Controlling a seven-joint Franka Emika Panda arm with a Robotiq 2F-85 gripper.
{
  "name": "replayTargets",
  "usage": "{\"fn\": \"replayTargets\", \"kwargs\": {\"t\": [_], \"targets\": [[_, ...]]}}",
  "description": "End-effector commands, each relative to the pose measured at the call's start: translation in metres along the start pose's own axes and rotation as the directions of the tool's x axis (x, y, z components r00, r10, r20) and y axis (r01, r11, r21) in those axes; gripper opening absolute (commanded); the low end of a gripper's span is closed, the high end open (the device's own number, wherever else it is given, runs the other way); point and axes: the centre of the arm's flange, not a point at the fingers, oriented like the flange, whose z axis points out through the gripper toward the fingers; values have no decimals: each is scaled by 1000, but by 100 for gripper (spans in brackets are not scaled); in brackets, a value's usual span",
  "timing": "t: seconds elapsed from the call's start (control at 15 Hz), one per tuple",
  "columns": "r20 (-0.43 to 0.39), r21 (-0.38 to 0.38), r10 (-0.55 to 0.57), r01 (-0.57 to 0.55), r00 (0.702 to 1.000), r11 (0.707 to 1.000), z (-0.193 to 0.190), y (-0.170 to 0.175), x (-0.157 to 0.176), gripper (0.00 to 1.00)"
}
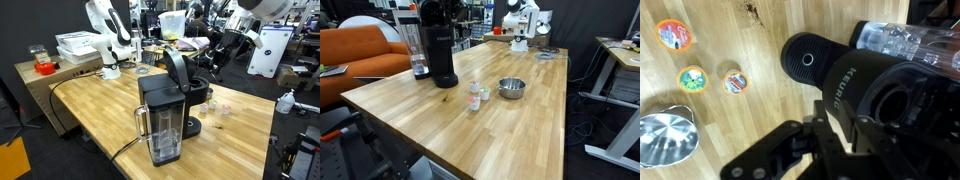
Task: Take the coffee pot out of the pot and put it on the table then open and close the coffee machine chamber
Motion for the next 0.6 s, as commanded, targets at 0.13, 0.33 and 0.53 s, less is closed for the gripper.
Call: {"fn": "replayTargets", "kwargs": {"t": [0.13,0.33,0.53], "targets": [[-41,33,-50,51,998,998,-12,-24,13,0],[-76,67,-86,91,993,994,-23,-43,22,0],[-126,132,-112,129,986,983,-31,-61,30,0]]}}
